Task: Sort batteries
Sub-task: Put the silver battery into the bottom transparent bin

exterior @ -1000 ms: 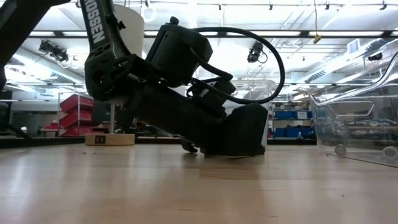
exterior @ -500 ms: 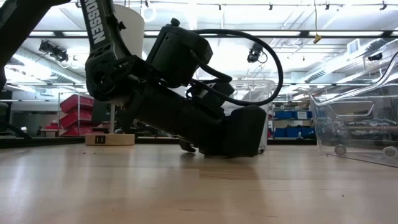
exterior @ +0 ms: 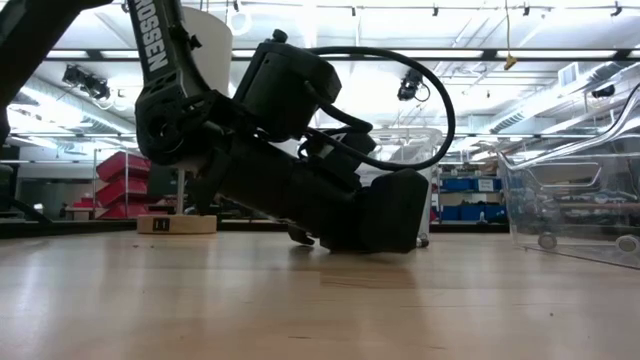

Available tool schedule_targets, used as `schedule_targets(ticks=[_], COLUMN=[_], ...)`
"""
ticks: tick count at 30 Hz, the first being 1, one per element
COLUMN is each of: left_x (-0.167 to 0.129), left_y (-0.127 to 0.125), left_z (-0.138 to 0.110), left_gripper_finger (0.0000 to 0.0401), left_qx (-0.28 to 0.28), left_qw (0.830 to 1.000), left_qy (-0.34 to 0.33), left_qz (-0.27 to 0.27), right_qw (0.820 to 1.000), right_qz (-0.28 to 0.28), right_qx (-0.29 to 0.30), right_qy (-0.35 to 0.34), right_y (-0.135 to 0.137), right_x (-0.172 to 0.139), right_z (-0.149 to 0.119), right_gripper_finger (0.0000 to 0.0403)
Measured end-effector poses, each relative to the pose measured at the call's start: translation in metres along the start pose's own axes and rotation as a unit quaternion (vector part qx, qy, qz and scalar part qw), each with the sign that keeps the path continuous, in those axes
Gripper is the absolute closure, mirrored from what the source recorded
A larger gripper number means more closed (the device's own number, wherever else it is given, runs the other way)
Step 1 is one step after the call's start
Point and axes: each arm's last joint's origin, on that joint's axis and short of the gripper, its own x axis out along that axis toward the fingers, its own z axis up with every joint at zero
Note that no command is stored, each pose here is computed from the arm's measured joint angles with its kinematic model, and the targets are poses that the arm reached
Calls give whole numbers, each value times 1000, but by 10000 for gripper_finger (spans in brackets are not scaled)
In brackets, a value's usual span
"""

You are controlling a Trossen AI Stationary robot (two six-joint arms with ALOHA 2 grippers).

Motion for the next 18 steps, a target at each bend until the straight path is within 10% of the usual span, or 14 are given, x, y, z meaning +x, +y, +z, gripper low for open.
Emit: schedule_targets(ticks=[18], left_x=[-21], left_y=[-29], left_z=[12], left_gripper_finger=[377], left_qx=[31], left_qw=[994], left_qy=[-83], left_qz=[-70], right_qw=[997], right_qz=[30], right_qx=[-62], right_qy=[-39], right_y=[9], right_x=[-1], right_z=[8], right_gripper_finger=[257])
